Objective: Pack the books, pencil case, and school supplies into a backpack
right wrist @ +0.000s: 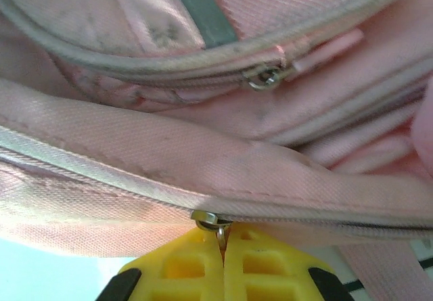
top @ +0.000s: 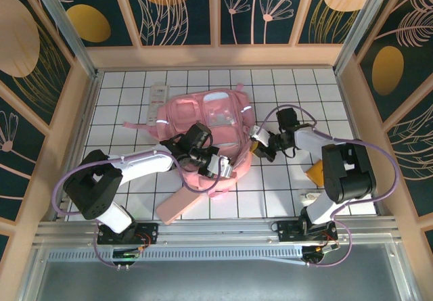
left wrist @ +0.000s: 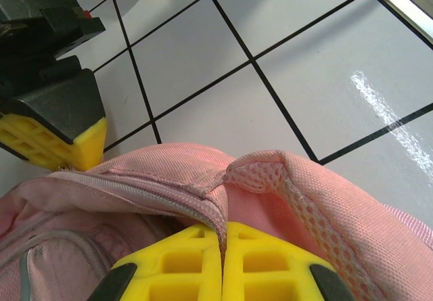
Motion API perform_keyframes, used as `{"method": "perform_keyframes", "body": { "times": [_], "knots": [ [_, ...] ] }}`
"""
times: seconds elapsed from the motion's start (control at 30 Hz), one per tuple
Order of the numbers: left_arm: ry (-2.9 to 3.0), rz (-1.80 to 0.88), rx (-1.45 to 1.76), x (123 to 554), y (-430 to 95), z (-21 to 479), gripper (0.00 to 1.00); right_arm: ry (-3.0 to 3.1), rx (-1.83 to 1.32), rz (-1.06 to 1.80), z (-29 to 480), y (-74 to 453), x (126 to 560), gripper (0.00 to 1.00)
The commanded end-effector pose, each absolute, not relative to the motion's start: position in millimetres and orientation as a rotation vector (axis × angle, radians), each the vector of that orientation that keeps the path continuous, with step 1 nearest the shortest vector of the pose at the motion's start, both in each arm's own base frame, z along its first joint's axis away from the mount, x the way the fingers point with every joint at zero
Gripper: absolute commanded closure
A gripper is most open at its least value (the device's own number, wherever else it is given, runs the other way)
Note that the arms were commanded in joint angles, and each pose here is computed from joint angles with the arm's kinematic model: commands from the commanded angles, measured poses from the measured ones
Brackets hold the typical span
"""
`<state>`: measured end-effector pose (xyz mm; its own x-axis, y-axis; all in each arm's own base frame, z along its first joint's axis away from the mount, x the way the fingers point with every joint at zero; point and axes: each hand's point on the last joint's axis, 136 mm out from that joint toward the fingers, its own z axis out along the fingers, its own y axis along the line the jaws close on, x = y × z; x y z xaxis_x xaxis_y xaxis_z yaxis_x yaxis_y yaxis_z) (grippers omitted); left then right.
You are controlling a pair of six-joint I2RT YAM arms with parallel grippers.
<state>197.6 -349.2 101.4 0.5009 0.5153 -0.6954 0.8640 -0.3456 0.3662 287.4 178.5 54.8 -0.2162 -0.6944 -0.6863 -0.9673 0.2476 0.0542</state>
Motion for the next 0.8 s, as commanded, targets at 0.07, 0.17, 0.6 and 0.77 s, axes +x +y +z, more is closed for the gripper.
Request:
{"method": "perform_keyframes", "body": {
  "times": [0.07, 0.17, 0.6, 0.77],
  "knots": [
    [1.001, -0.648, 2.012, 192, -360, 116, 1.00, 2.016, -1.312, 0.581, 71, 157, 318, 1.00],
    [0.996, -0.640, 2.012, 191, -358, 116, 1.00, 2.130, -1.203, 0.499, 62, 139, 338, 1.00],
    [0.865, -0.586, 2.138, 178, -345, 112, 1.00, 2.287, -0.615, 0.220, 54, 94, 441, 1.00],
    [0.836, -0.557, 2.171, 175, -345, 113, 1.00, 2.245, -0.414, 0.254, 66, 80, 460, 1.00]
  ]
}}
